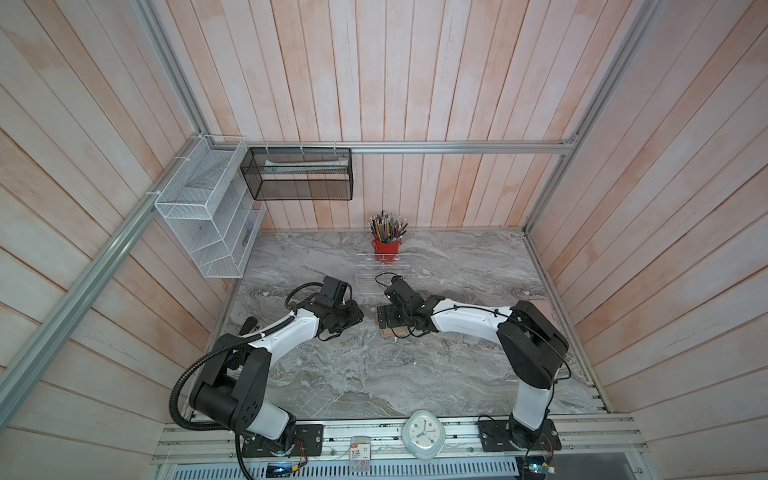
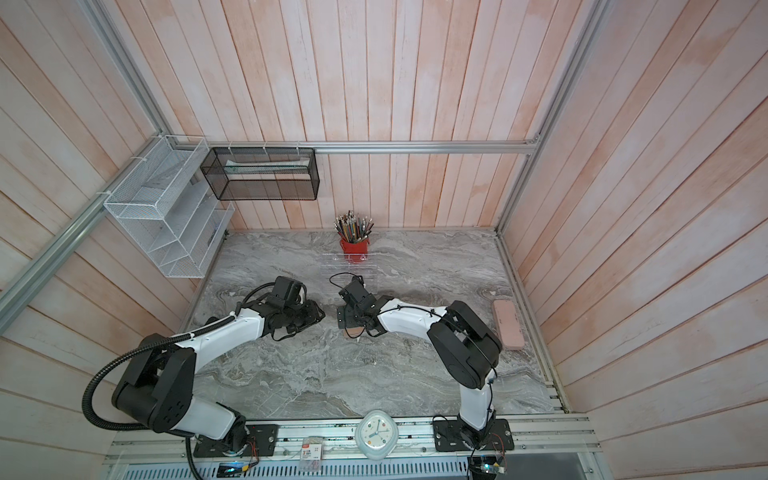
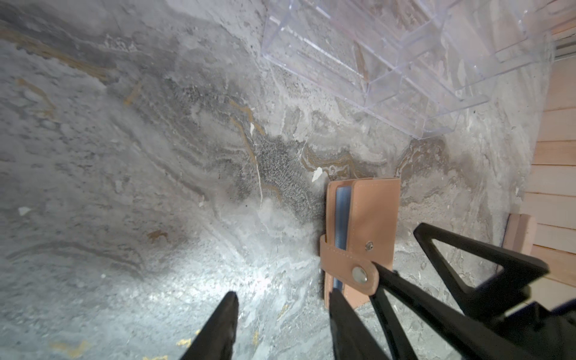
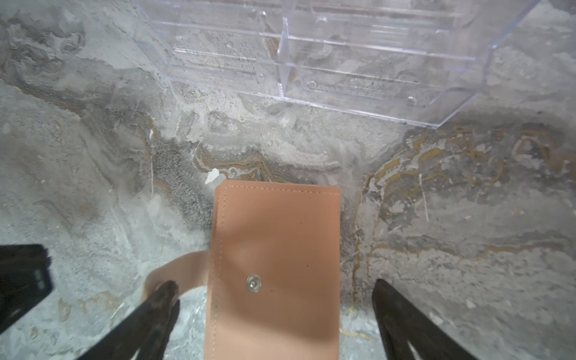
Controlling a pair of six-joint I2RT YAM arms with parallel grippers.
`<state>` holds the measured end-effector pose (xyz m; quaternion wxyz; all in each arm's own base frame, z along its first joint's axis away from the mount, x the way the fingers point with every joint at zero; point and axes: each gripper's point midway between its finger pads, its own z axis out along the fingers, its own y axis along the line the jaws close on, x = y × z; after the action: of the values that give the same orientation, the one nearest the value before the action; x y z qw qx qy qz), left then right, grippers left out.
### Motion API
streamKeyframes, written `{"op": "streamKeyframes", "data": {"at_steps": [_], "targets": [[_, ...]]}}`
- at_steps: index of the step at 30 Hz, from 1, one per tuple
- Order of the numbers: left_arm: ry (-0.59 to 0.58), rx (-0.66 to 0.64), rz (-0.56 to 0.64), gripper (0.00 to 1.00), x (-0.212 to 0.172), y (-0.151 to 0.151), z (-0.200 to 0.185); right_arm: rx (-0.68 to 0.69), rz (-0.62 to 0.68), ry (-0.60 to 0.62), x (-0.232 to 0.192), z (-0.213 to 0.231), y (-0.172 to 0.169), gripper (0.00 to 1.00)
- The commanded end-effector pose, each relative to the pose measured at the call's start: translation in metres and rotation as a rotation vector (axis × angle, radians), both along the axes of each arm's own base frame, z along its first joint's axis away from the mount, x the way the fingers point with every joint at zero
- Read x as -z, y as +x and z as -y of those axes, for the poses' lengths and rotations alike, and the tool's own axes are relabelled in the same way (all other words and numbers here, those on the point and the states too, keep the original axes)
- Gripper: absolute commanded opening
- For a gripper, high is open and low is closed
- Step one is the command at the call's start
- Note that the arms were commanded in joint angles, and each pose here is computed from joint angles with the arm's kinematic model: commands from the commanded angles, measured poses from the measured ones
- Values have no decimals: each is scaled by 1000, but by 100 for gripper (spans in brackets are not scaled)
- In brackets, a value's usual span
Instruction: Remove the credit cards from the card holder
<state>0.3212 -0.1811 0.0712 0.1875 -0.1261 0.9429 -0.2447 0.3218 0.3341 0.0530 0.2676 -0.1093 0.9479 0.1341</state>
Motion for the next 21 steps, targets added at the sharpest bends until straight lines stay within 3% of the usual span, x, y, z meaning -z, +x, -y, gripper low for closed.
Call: {"op": "streamKeyframes", "data": {"at_steps": [1,4,7,8,21], "targets": [[-31,-4,27,56,-9,0,0,30,-22,-58,10,6,-1,97],[-44,-11,39,70,-15,2,-1,44,-31,-88,16,11,-1,97],[-62,-11,46,97,-19,3,1,49,-33,-133,21,15,-3,96],[-67,-13,47,100,-20,3,1,46,-35,-143,22,14,-5,96],[-125,-35,70,100,-33,0,-3,61,-8,-231,21,9,-10,92]]}}
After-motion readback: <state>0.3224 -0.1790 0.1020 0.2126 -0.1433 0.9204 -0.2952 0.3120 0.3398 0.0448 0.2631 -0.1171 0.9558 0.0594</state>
